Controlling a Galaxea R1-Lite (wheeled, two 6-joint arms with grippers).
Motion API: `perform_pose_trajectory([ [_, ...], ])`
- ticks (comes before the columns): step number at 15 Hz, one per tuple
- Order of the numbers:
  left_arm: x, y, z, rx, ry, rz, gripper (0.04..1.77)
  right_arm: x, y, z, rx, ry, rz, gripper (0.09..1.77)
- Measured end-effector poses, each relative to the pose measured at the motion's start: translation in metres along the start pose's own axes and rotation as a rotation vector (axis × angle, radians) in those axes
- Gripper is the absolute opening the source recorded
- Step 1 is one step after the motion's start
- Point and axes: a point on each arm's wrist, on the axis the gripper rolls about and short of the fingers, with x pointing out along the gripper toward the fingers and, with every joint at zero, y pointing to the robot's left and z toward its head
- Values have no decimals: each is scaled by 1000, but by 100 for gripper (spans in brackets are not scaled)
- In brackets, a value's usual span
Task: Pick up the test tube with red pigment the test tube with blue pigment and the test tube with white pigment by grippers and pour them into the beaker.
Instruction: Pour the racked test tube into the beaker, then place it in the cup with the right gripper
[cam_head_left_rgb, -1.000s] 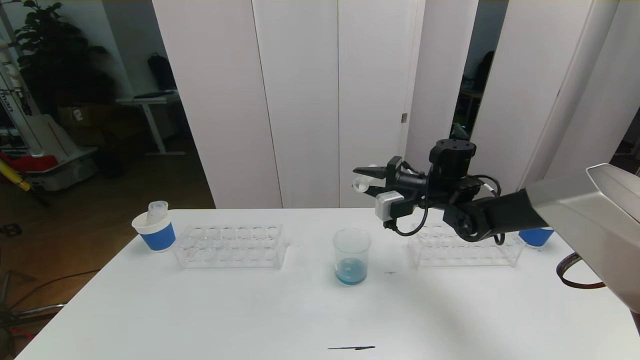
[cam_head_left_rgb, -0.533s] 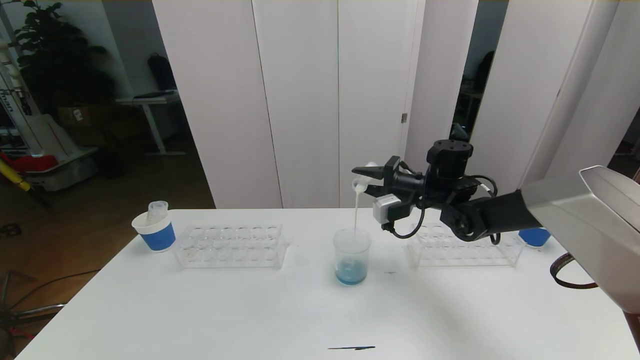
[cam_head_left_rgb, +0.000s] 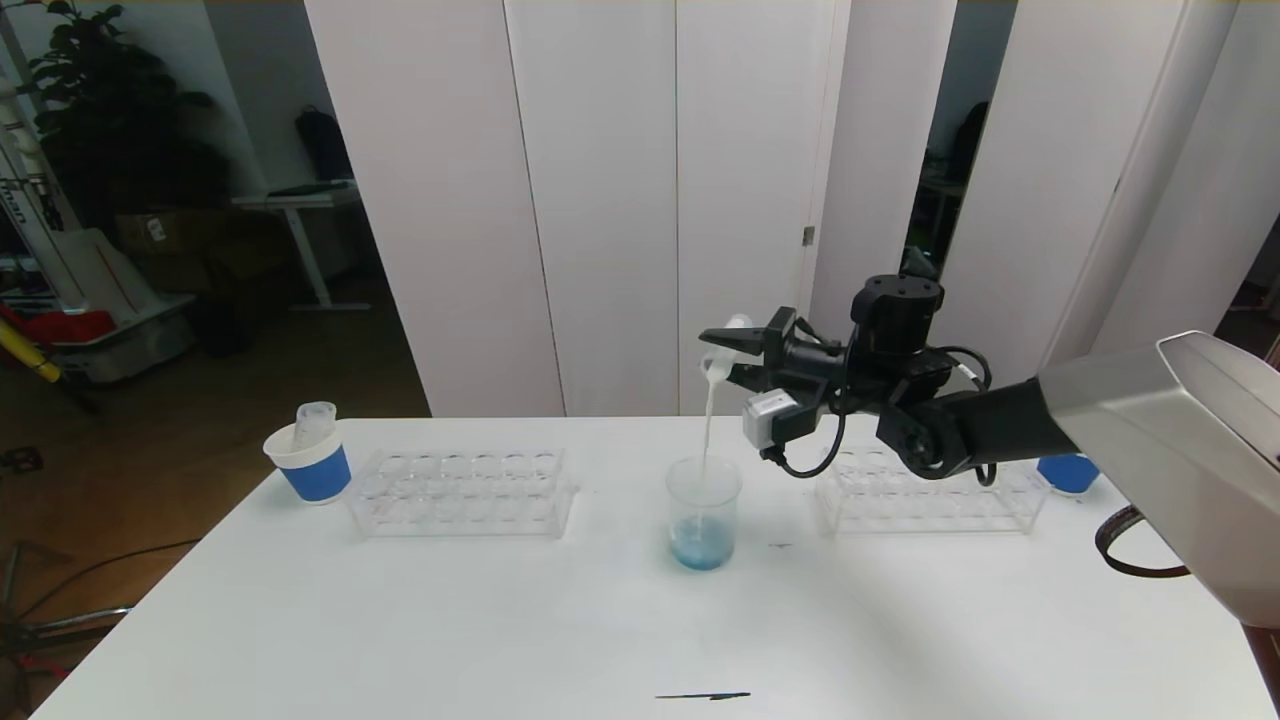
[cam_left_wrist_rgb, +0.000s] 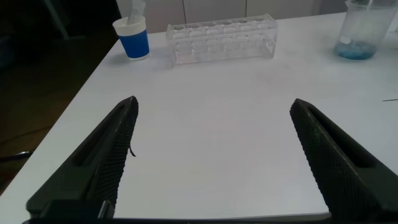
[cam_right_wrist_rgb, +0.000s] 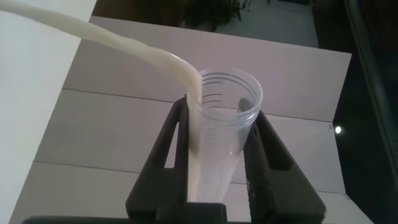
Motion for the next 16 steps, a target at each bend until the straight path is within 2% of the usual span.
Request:
perform_pose_trajectory([
  [12, 0, 0, 0, 0, 0, 0, 174, 5, -19, -4, -243, -55, -68, 59],
  [16, 0, 0, 0, 0, 0, 0, 174, 7, -23, -4, -263, -61, -81, 59],
])
